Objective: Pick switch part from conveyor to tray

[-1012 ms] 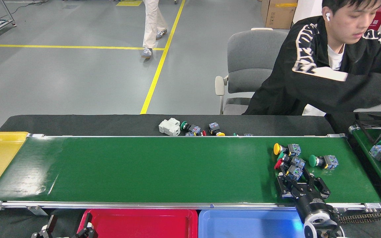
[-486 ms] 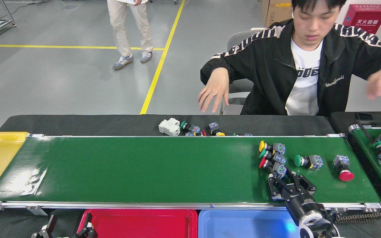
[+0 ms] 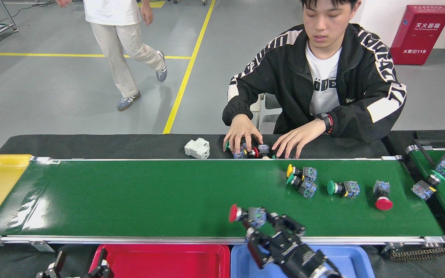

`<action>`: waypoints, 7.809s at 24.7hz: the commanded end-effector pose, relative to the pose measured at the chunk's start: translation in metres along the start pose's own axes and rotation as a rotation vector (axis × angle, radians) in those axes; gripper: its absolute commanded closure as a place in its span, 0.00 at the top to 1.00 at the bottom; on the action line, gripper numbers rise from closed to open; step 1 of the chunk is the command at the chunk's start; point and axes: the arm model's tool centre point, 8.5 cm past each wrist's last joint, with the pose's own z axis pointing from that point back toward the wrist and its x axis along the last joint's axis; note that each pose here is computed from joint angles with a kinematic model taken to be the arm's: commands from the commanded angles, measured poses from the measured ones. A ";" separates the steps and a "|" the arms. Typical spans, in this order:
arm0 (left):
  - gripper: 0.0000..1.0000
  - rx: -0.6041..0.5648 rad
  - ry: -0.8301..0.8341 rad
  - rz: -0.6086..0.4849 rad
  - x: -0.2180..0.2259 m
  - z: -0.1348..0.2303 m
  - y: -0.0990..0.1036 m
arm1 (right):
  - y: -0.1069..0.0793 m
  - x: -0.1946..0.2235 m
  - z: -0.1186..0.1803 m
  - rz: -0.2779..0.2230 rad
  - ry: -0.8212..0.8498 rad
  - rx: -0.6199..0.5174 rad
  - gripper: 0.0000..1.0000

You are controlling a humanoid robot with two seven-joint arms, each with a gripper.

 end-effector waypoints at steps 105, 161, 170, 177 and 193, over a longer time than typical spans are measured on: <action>1.00 -0.072 -0.066 0.004 -0.008 -0.006 0.005 | -0.002 -0.122 0.072 0.014 0.851 -0.111 0.89; 0.20 -0.017 -0.334 -0.098 0.020 -0.102 0.023 | -0.009 -0.110 0.130 -0.110 0.604 -0.140 0.93; 1.00 -0.049 -0.496 -0.135 0.036 -0.014 0.005 | -0.006 -0.129 0.091 -0.065 0.670 -0.089 0.92; 1.00 -0.008 -0.181 -0.063 -0.006 -0.019 0.013 | -0.007 -0.147 0.019 -0.037 0.727 -0.021 0.94; 1.00 -0.046 0.012 -0.033 -0.018 -0.026 0.011 | -0.024 -0.116 0.010 0.041 0.400 -0.081 0.09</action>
